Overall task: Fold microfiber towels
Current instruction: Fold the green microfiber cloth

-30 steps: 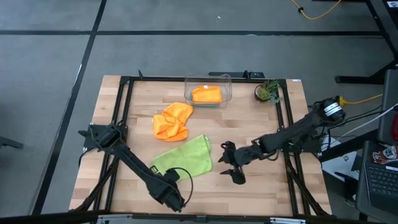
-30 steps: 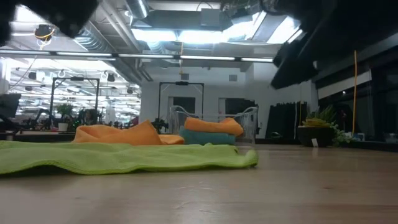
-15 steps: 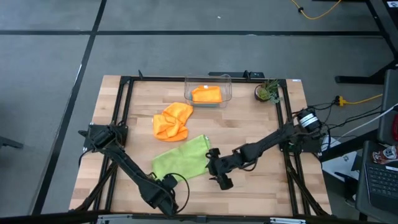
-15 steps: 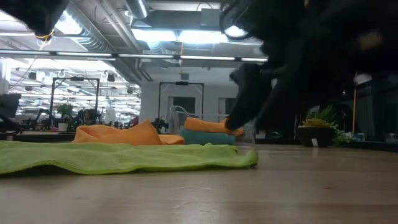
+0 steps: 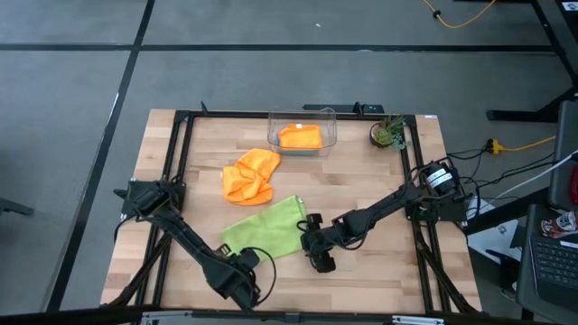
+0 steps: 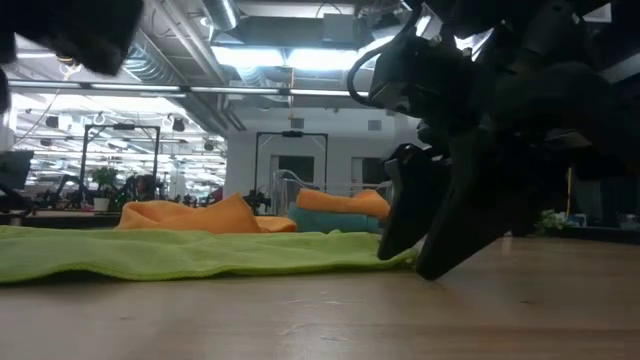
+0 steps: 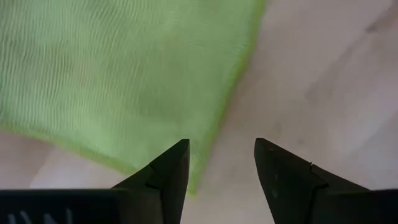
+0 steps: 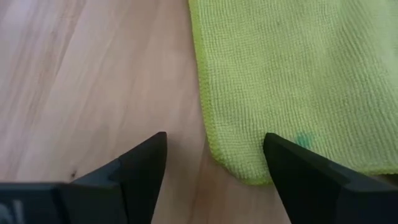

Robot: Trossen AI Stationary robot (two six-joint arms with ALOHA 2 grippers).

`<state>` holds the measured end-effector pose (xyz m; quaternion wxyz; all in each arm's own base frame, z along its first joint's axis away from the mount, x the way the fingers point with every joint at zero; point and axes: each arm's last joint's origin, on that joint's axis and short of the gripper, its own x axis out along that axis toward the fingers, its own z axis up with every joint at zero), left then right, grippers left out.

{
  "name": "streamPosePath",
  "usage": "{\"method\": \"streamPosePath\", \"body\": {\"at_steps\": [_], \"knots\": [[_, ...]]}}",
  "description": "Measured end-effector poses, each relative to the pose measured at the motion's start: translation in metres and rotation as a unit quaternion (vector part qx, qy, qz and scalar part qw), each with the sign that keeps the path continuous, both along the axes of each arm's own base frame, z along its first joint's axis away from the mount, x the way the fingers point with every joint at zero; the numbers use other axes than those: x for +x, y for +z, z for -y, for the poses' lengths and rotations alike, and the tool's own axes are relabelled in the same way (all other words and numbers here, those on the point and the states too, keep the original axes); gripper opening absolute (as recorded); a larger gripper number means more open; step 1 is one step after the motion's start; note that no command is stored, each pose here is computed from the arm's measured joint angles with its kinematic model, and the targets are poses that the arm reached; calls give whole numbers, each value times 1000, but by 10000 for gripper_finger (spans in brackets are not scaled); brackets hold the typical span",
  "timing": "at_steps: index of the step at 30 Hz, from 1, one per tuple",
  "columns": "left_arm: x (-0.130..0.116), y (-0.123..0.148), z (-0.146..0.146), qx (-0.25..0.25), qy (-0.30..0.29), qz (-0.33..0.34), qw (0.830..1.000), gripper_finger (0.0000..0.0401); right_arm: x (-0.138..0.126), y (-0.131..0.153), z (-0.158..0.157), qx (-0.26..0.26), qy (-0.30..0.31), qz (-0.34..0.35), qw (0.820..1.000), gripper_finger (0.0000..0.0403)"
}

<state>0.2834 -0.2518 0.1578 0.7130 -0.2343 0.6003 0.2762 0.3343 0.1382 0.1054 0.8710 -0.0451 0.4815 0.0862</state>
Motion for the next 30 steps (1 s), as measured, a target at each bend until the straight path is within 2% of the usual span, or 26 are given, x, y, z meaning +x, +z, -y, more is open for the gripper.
{"method": "streamPosePath", "body": {"at_steps": [3, 8, 14, 17, 24, 30], "knots": [[0, -11, -6, 0, -8, -3, 1000, 177, 0, -1, 0, 4, -8, -4, 1000, 271], [0, -24, -16, -51, 27, -26, 998, 200, -2, -1, 0, 12, -19, -10, 1000, 271], [2, -25, -19, -49, 38, -22, 998, 245, -2, -2, 0, 12, -19, -11, 1000, 271], [3, -26, -20, -45, 40, -20, 998, 253, -2, -2, 0, 13, -17, -12, 1000, 271], [-2, -27, -17, -28, 4, -22, 999, 235, -4, -3, 0, 10, -17, -22, 1000, 265], [-3, -27, -17, -23, -5, -27, 999, 200, -4, -3, 1, 10, -19, -26, 999, 217]]}}
